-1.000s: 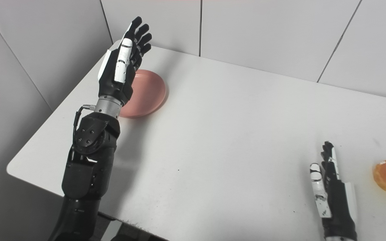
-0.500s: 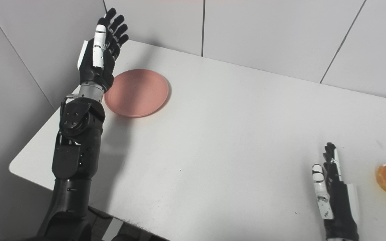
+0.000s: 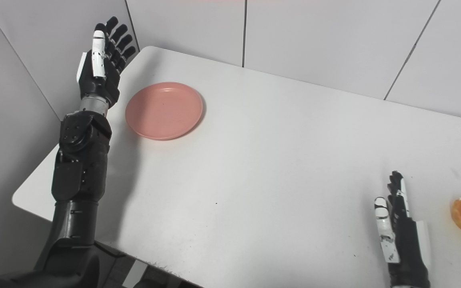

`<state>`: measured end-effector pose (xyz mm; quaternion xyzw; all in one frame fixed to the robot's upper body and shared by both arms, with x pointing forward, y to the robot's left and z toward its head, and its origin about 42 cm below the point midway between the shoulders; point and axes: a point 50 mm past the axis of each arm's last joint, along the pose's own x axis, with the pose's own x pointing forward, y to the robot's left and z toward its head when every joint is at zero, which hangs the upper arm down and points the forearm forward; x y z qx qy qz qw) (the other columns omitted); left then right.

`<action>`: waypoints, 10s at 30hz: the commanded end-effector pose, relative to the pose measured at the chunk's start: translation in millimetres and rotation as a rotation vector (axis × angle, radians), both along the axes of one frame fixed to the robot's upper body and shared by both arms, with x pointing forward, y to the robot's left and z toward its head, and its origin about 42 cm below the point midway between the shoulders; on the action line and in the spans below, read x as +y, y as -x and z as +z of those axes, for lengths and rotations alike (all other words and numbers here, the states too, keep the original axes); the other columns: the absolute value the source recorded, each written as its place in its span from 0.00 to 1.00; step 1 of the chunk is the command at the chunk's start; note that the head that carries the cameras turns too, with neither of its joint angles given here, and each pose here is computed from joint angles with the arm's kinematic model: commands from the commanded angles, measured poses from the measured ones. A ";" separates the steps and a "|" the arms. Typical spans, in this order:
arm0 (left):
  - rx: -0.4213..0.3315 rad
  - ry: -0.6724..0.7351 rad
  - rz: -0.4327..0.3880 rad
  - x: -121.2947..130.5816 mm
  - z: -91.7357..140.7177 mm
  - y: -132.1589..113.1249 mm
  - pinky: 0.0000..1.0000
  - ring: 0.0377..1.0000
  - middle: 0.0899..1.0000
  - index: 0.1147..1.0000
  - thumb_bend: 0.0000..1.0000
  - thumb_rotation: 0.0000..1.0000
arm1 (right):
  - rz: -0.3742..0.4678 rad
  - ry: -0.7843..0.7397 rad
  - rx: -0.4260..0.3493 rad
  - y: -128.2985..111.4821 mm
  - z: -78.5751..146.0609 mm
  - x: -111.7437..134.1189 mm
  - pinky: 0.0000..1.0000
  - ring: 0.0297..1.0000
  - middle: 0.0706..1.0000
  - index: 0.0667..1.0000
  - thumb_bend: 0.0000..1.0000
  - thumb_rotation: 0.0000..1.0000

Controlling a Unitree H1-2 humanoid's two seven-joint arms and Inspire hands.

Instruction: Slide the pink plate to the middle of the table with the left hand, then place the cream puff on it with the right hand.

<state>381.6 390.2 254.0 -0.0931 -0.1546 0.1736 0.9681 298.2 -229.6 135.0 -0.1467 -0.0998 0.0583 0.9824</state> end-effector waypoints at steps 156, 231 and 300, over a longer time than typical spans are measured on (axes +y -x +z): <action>0.349 0.208 -0.551 -184.2 -120.4 -22.4 0.86 0.87 0.87 0.85 0.41 1.00 | -0.024 -0.001 0.040 13.7 3.9 27.7 0.99 1.00 1.00 1.00 0.23 1.00; 0.438 0.191 -0.746 -213.5 -146.8 15.3 0.88 0.88 0.88 0.87 0.41 1.00 | -0.162 0.327 -0.297 -15.7 110.0 11.9 0.89 0.93 0.95 0.94 0.43 0.96; 0.416 0.313 -0.778 -166.8 -165.4 0.6 0.94 0.92 0.92 0.92 0.42 1.00 | -0.526 0.795 0.058 -66.4 102.4 -133.3 0.71 0.89 0.95 0.98 0.98 0.59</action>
